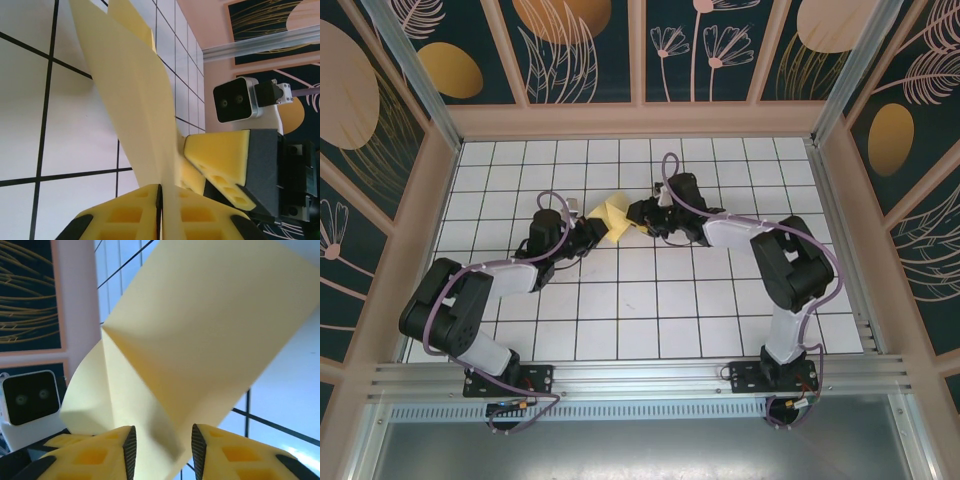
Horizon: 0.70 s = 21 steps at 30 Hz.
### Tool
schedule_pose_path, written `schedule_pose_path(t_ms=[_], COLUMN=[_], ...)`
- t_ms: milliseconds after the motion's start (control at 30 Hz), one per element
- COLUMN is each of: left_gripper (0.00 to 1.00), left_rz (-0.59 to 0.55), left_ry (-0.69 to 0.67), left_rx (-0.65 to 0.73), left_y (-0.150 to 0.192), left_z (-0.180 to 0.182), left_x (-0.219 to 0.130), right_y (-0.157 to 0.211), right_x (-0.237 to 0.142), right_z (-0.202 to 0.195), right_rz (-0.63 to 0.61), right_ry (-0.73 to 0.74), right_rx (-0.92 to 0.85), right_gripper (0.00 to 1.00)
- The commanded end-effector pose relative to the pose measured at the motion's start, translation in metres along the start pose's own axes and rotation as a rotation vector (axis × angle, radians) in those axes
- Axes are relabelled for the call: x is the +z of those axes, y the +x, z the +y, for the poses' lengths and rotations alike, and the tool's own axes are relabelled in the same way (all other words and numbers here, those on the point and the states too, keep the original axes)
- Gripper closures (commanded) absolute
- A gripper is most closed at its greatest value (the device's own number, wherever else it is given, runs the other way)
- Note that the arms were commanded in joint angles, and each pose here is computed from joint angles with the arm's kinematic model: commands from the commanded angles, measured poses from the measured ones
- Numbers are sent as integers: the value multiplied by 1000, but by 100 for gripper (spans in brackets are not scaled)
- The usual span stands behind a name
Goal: Fold a paper plane with a square sheet of paper (pick it up from the middle)
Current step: Turn over the paper at the center of the table.
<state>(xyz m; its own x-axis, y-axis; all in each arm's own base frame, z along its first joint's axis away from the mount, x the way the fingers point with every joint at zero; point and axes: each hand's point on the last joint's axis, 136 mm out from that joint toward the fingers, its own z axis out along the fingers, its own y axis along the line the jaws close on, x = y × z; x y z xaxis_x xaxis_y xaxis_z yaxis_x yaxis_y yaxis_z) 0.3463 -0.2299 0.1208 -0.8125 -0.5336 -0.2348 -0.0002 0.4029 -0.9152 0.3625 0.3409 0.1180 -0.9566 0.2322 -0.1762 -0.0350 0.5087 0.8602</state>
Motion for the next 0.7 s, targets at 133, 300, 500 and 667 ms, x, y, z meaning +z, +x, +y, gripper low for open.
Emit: schedule_pose_path(t_ms=[133,300,500,667], left_gripper=[88,89,89,90], left_rz=[-70,-155,-236,-251], left_ry=[-165,-444,-828,-1150], left_rx=[197,419,676,805], left_y=[-24,-57,-90,-100], left_z=[-5,-8,-15,2], left_x=[-11,-44,-85,-95], right_y=[-32,-46,-48,-45], right_x=[-59,-103,-135,-146], right_z=[-8,-35,-58,-73], right_rz=[-234,-382,-478,-510], right_ry=[217,363,458,488], right_rx=[-132,-133,-100,-56], right_gripper=[40,35,34,34])
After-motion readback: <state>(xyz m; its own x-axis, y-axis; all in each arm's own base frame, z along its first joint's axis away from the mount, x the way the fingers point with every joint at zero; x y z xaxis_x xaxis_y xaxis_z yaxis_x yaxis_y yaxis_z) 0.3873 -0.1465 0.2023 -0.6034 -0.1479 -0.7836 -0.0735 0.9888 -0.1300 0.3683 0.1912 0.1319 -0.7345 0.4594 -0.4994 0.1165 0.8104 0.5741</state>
